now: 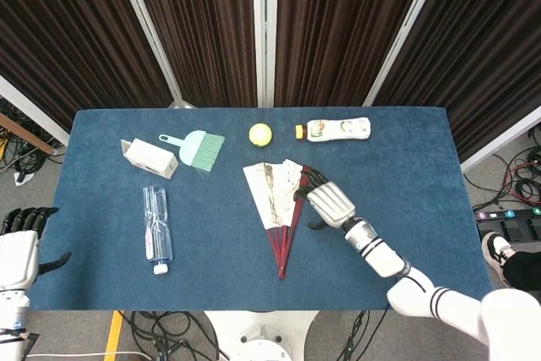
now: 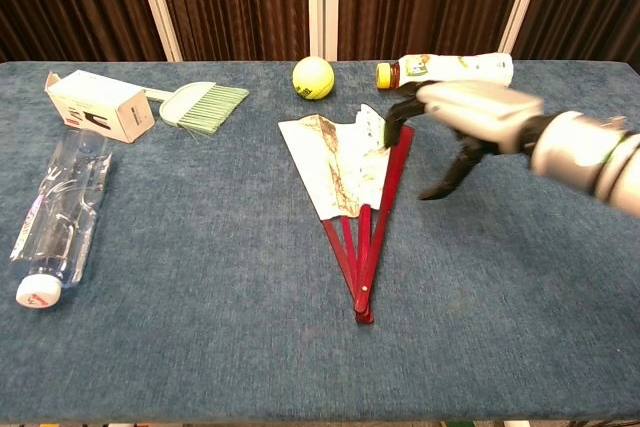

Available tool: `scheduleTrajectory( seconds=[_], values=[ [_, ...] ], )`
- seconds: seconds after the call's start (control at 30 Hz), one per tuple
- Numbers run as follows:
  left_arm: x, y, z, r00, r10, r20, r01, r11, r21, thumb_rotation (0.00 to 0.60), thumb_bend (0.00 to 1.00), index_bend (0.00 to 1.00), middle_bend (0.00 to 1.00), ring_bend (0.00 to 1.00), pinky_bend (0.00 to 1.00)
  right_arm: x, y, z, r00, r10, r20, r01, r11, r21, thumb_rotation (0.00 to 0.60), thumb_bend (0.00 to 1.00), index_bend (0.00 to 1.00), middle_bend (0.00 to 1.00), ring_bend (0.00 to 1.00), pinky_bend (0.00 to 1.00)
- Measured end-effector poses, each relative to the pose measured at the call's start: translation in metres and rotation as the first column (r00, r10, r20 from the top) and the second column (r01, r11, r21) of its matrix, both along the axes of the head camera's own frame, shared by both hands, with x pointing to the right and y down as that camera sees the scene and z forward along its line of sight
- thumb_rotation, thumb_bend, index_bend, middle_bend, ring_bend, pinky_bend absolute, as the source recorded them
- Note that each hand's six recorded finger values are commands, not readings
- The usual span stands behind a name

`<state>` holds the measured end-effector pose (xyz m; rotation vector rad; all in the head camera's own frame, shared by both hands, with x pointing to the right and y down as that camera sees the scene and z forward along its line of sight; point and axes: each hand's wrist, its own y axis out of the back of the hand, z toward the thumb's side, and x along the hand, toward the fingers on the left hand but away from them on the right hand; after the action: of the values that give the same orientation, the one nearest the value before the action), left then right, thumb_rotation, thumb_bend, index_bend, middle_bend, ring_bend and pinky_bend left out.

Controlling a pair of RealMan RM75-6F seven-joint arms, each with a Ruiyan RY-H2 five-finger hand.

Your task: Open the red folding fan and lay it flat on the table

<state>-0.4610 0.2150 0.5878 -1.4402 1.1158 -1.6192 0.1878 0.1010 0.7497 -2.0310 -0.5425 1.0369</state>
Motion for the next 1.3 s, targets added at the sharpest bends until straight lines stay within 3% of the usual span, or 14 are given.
scheduleTrajectory(
  seconds=[0.4, 0.57, 0.83, 0.97, 1.13, 1.3],
  values=[
    [-0.004, 0.001, 0.002, 1.000, -0.009, -0.008, 0.009, 1.000, -0.007, 0.600, 0.03, 0.22, 0.22, 0.15, 0.12, -0.029, 0.004, 0.032, 0.999, -0.030, -0.014, 0.031, 0.995, 0.099, 0.600, 0.05, 0.38, 0.34, 0.00, 0.00],
    [-0.004, 0.000, 0.003, 1.000, -0.006, -0.012, 0.006, 1.000, -0.007, 0.600, 0.03, 0.22, 0.22, 0.15, 0.12, -0.036, 0.008, 0.036, 0.999, -0.036, 0.004, 0.035, 0.992, 0.121, 0.600, 0.12, 0.38, 0.35, 0.01, 0.00],
    [-0.003, -0.010, 0.006, 1.000, 0.008, -0.017, -0.008, 1.000, 0.006, 0.600, 0.02, 0.22, 0.22, 0.15, 0.12, -0.050, 0.007, 0.036, 0.996, -0.092, 0.015, 0.088, 0.983, 0.162, 0.600, 0.54, 0.50, 0.39, 0.11, 0.00],
    [0.001, -0.022, 0.012, 0.999, 0.041, -0.034, -0.041, 0.999, 0.004, 0.600, 0.02, 0.22, 0.22, 0.15, 0.12, -0.060, 0.002, 0.030, 0.985, -0.174, 0.005, 0.169, 0.964, 0.203, 0.600, 0.64, 0.58, 0.45, 0.16, 0.02],
    [0.012, -0.039, 0.019, 0.991, 0.057, -0.120, -0.057, 0.998, 0.003, 0.600, 0.02, 0.22, 0.22, 0.15, 0.13, -0.060, -0.011, 0.018, 0.978, -0.205, 0.030, 0.193, 0.955, 0.227, 0.600, 0.66, 0.68, 0.51, 0.22, 0.07],
    [0.032, -0.060, 0.034, 0.950, 0.038, -0.309, -0.050, 0.998, -0.031, 0.600, 0.02, 0.22, 0.22, 0.15, 0.13, -0.056, -0.029, 0.002, 0.971, -0.216, 0.102, 0.192, 0.959, 0.206, 0.600, 0.66, 0.71, 0.53, 0.22, 0.07]
  ],
)
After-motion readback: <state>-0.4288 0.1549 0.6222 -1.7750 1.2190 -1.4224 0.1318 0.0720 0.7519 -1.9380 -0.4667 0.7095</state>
